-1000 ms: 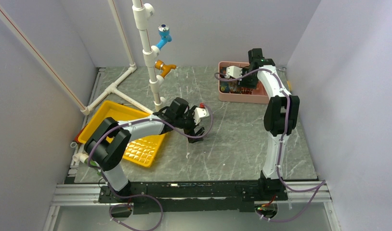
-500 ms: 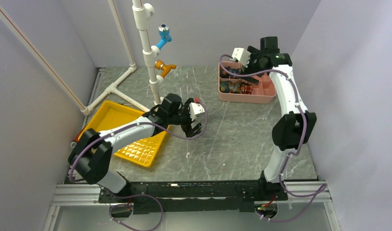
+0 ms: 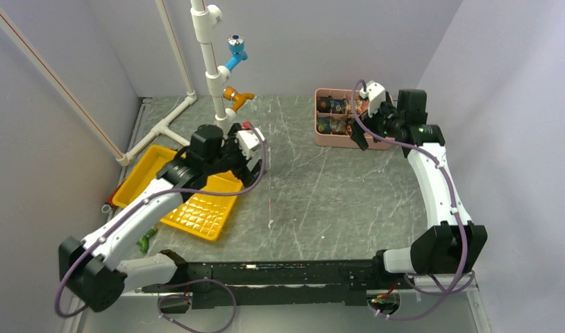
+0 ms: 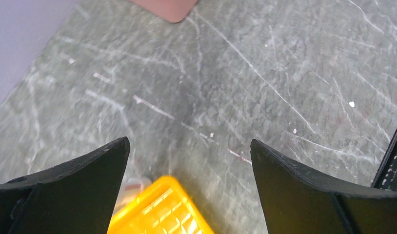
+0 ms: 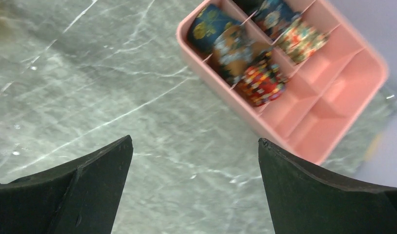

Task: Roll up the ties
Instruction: Reset both arms

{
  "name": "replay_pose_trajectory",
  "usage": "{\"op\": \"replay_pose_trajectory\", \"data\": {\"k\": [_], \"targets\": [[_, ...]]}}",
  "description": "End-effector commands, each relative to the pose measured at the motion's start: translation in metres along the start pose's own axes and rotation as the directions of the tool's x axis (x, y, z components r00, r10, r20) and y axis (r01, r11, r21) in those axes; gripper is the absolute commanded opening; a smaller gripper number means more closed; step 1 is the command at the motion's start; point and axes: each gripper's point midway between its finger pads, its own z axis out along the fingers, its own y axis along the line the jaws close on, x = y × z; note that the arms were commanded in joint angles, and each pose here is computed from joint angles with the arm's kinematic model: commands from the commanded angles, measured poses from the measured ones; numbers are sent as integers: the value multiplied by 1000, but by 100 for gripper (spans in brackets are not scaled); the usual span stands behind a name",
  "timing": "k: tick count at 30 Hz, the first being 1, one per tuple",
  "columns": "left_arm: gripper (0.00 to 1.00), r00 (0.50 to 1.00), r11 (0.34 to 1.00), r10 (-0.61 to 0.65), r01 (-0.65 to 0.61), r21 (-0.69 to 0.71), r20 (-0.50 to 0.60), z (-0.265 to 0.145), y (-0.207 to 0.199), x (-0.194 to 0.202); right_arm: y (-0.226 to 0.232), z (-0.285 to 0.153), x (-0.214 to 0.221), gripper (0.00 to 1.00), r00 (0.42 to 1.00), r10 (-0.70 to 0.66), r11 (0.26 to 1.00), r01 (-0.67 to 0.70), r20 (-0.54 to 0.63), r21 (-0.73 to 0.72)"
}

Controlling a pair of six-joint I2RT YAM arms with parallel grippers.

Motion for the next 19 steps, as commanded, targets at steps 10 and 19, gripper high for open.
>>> {"op": "replay_pose_trajectory", "data": {"k": [10, 19], "targets": [[99, 903, 868, -379, 270, -417, -204, -96, 31, 114, 55, 0, 81, 100, 943, 333, 941, -333, 18, 63], [99, 856, 731, -507, 362, -579, -105, -115, 69, 129, 64, -8, 87, 100, 930, 368, 927, -368, 10, 67]]}}
